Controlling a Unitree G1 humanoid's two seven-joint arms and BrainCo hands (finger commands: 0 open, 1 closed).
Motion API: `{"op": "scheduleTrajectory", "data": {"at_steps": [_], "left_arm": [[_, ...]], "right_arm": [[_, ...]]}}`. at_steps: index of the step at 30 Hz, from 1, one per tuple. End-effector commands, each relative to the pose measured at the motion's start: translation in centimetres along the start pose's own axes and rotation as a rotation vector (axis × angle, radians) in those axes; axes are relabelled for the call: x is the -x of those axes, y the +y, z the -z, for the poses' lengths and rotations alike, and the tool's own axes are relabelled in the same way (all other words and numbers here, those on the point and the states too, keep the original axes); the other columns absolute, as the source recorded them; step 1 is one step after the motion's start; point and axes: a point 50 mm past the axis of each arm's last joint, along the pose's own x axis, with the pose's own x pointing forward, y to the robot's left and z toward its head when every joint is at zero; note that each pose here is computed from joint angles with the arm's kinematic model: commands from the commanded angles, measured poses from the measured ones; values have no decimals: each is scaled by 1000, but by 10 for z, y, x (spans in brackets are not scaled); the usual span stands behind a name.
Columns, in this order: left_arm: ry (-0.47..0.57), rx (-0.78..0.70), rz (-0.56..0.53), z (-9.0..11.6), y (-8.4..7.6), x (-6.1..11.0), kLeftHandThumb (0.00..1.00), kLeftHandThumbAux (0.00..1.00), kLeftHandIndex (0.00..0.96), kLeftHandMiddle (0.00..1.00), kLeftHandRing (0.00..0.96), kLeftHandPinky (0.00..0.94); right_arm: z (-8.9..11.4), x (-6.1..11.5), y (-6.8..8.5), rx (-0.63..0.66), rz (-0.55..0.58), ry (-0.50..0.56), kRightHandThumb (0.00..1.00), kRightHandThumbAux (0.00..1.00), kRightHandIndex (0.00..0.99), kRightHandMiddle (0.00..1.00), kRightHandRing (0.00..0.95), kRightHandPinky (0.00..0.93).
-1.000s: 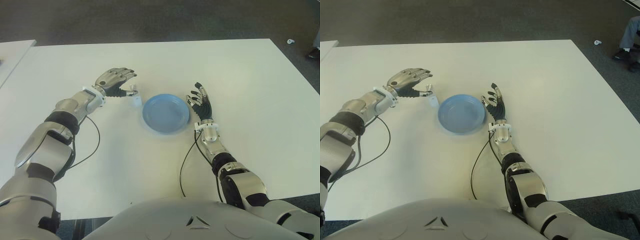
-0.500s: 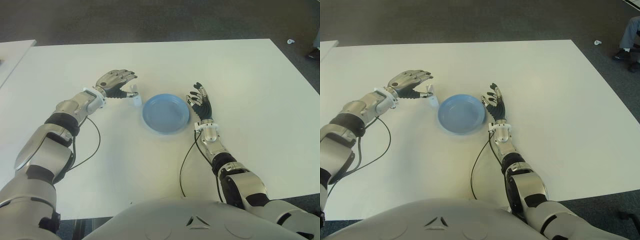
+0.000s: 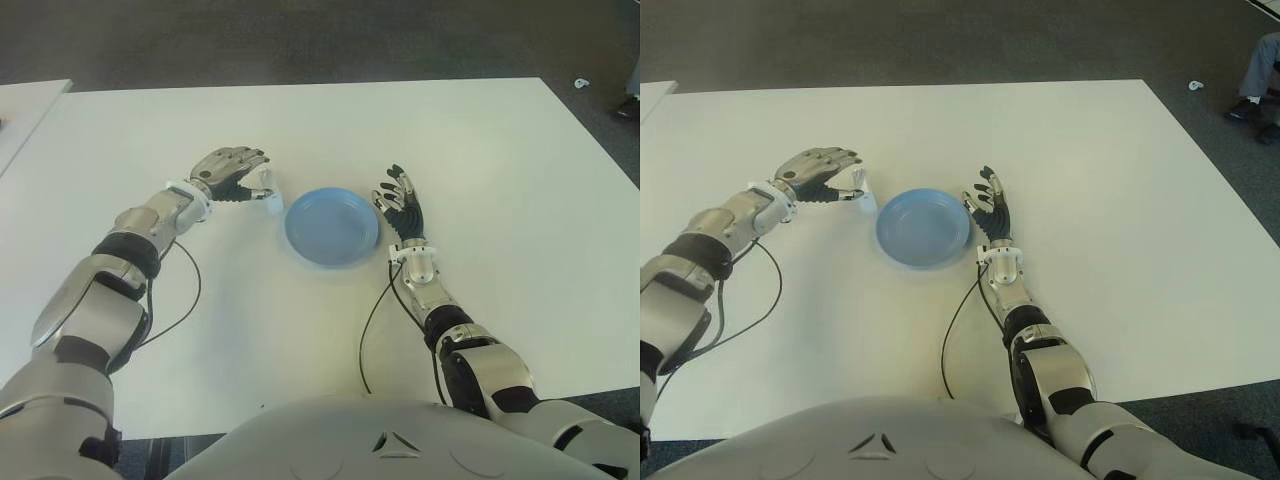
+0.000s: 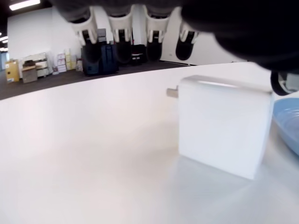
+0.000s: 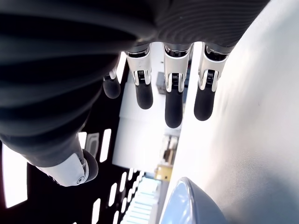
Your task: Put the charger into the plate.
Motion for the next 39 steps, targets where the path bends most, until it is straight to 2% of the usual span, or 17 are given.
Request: {"op": "scheduleTrajectory", "data": {"at_steps": [1,12,39], "left_arm": [[32,47,44,-3,-14,1,243,123,0,0,0,0],[66,66,61,-5,-23,-1,238,119,0,0,0,0],[98,115,89,-7,-32,-1,235,120,0,0,0,0]], "right_arm": [[55,50,9,36,-47,311,0,640,0,143,224,247],[55,50,10,32,-41,312,0,635,0,137,226,264],[55,50,11,38,-39,311,0,641,0,135,232,282]]}}
